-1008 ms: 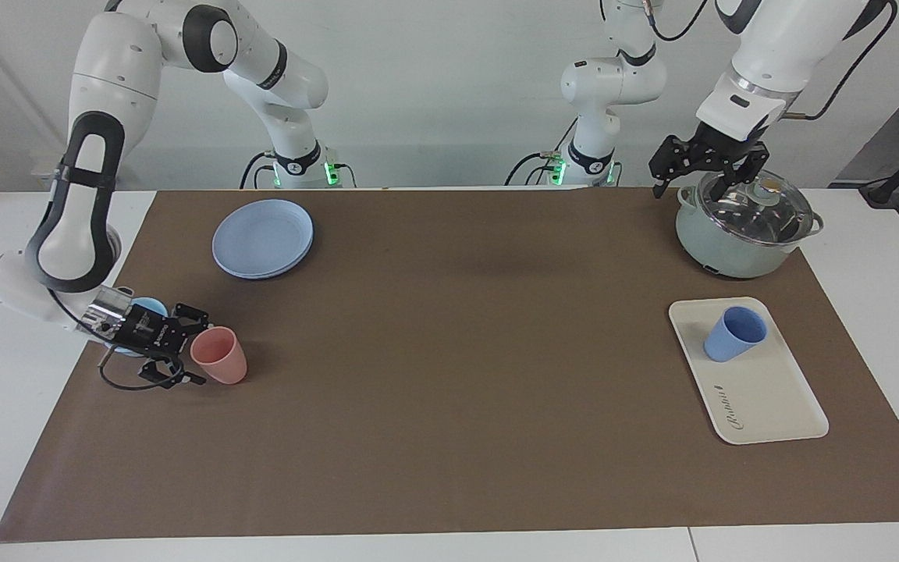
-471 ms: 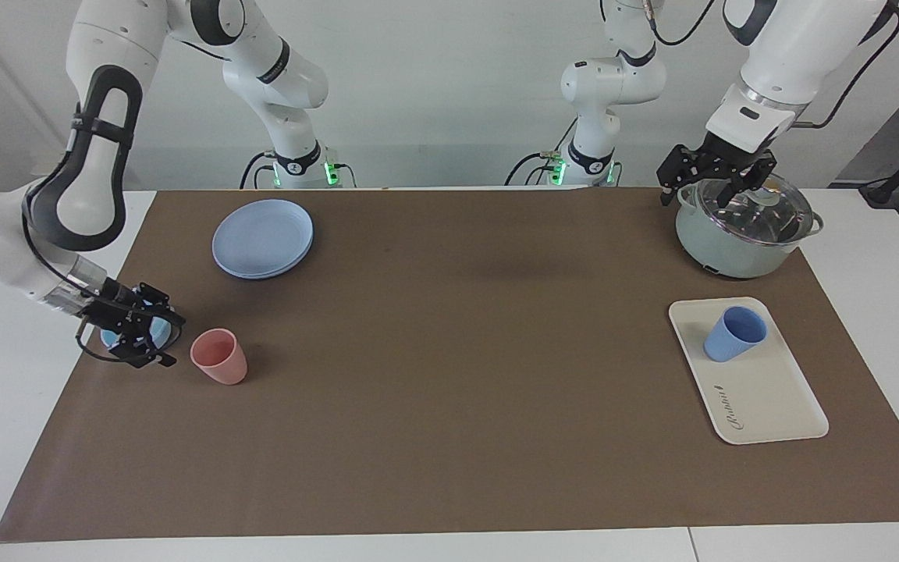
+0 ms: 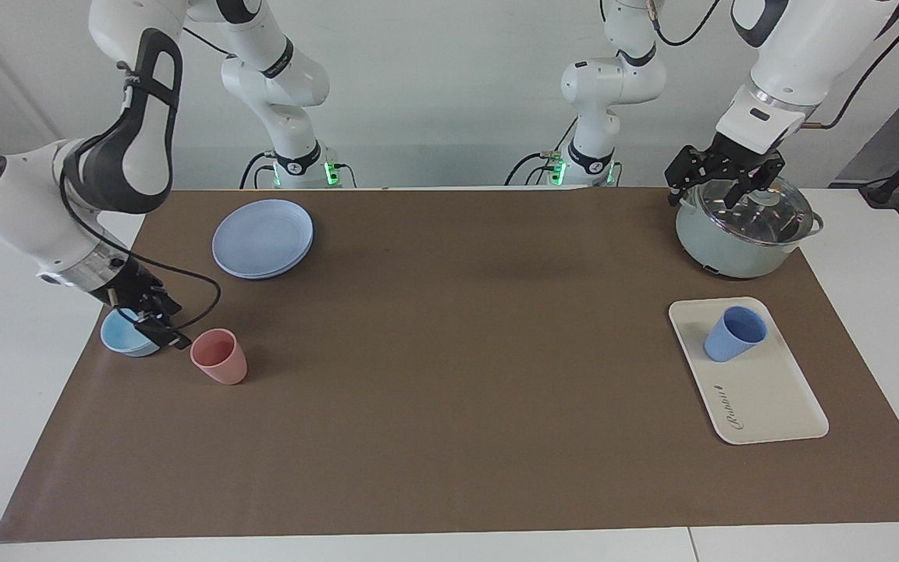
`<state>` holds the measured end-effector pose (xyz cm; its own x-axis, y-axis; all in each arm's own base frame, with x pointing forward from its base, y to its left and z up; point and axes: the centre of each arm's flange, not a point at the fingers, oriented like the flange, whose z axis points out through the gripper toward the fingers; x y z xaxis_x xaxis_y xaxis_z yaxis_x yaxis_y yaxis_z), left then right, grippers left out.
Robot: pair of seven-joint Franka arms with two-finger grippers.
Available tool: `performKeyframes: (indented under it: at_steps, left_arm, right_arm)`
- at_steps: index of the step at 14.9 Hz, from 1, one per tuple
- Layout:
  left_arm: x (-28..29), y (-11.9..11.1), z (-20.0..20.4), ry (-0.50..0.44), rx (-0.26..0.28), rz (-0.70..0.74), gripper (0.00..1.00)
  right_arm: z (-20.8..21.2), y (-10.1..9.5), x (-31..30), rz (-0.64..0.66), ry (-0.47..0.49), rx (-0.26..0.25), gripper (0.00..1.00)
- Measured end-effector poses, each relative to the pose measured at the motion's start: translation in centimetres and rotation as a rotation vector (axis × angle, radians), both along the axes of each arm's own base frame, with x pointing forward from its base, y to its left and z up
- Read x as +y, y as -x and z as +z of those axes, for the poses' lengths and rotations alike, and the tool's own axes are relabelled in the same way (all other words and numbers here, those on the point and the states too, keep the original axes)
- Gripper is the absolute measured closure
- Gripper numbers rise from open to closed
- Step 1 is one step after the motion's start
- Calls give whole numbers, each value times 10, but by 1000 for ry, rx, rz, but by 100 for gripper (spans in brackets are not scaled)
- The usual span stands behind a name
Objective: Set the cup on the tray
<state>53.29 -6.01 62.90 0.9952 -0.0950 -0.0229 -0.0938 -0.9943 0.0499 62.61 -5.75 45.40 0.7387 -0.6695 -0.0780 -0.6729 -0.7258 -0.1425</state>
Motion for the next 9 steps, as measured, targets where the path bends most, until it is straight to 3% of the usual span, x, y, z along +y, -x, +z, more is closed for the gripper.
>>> performKeyframes:
  at_steps: [3, 6, 9]
  left_arm:
    - [0, 0, 0, 0, 1, 0, 0]
    - [0, 0, 0, 0, 1, 0, 0]
    - [0, 0, -1, 0, 2, 0, 0]
  right_arm:
    - [21, 8, 52, 271, 90, -6, 0]
    - [54, 27, 90, 411, 112, -5, 0]
    - [93, 47, 95, 522, 118, -40, 0]
